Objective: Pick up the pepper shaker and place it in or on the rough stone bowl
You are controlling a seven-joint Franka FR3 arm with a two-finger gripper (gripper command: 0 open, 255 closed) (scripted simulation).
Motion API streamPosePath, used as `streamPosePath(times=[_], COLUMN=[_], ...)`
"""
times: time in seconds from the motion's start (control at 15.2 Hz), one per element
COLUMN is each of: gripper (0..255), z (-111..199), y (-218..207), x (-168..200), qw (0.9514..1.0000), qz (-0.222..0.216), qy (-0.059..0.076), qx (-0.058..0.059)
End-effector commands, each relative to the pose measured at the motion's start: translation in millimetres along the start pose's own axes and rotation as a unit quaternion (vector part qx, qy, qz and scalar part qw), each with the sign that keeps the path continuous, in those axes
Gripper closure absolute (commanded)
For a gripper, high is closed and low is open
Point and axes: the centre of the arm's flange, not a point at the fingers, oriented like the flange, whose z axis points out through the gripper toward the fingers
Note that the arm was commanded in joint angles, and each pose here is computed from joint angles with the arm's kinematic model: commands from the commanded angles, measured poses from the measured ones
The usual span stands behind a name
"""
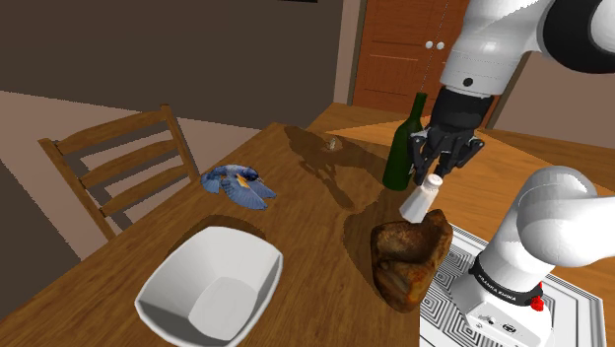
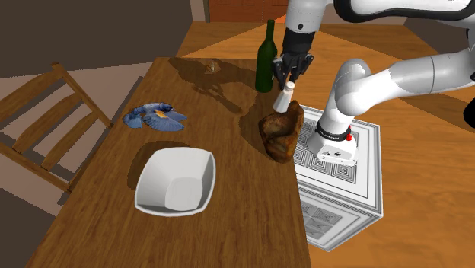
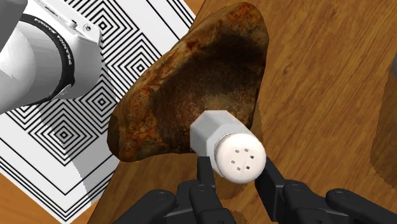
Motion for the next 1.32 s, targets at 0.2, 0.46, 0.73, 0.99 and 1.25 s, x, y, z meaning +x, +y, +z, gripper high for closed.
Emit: streamPosePath(times=[0.2,0.46,0.73,0.99,1.25], gripper=[255,255,0,0,0], z=[18.0,18.0,18.0,18.0,-32.0], y=[0.8,0.8,0.8,0.8,0.8], x=[0.7,0.7,0.7,0.7,0.7], qw=[1.0,1.0,1.0,1.0,1.0], qz=[0.0,0.0,0.0,0.0,0.0], qy=[0.0,0.0,0.0,0.0,0.0], qx=[0.0,0.0,0.0,0.0,0.0])
